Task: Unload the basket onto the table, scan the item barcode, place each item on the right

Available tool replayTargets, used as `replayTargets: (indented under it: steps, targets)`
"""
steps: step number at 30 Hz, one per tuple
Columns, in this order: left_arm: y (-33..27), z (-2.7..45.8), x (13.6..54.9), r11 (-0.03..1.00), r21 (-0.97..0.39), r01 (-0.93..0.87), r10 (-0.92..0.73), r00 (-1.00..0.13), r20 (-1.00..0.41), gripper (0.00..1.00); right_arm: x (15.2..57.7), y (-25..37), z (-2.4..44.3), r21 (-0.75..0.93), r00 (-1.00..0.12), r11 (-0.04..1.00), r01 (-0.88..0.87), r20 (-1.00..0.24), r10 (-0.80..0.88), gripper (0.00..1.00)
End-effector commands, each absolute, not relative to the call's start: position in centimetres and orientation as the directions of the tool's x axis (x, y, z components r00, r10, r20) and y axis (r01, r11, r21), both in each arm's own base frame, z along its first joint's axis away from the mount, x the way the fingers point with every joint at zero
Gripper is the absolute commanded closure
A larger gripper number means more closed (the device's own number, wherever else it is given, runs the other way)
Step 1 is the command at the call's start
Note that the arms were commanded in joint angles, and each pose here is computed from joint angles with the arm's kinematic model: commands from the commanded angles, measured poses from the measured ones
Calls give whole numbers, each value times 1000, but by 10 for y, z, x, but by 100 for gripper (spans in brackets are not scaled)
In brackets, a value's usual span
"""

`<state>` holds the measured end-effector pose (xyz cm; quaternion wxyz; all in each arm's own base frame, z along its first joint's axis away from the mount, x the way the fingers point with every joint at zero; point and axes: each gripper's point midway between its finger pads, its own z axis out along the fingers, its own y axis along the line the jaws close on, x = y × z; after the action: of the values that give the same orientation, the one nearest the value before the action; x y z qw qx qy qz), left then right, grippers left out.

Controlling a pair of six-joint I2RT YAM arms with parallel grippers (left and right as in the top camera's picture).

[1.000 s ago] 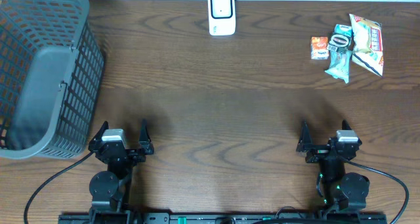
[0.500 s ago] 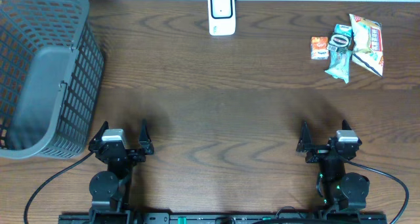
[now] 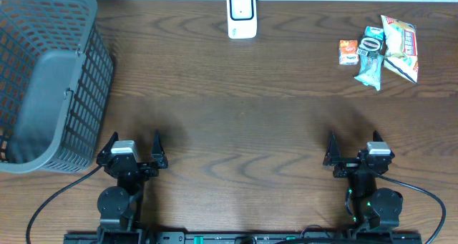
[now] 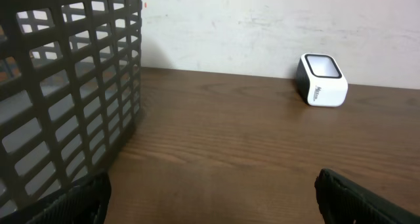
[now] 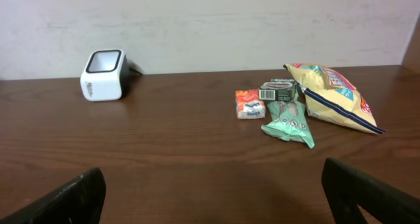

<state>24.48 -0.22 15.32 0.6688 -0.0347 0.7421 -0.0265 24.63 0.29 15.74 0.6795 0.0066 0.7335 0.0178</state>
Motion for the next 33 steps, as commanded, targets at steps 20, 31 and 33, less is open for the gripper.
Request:
replayTargets:
  steps: [20,31,33]
  targets:
    - [2,136,244,998,-47,-40,-52,-154,-987,2,246,0,157,45,-75,999,-1,-996,44,1]
    - [2,136,244,998,-48,-40,-53,-153,-987,2,246,0,157,45,-75,999,-1,-996,44,1]
    - [2,136,244,998,-48,-39,-53,-154,-987,2,246,0,157,45,-75,999,-1,-996,44,1]
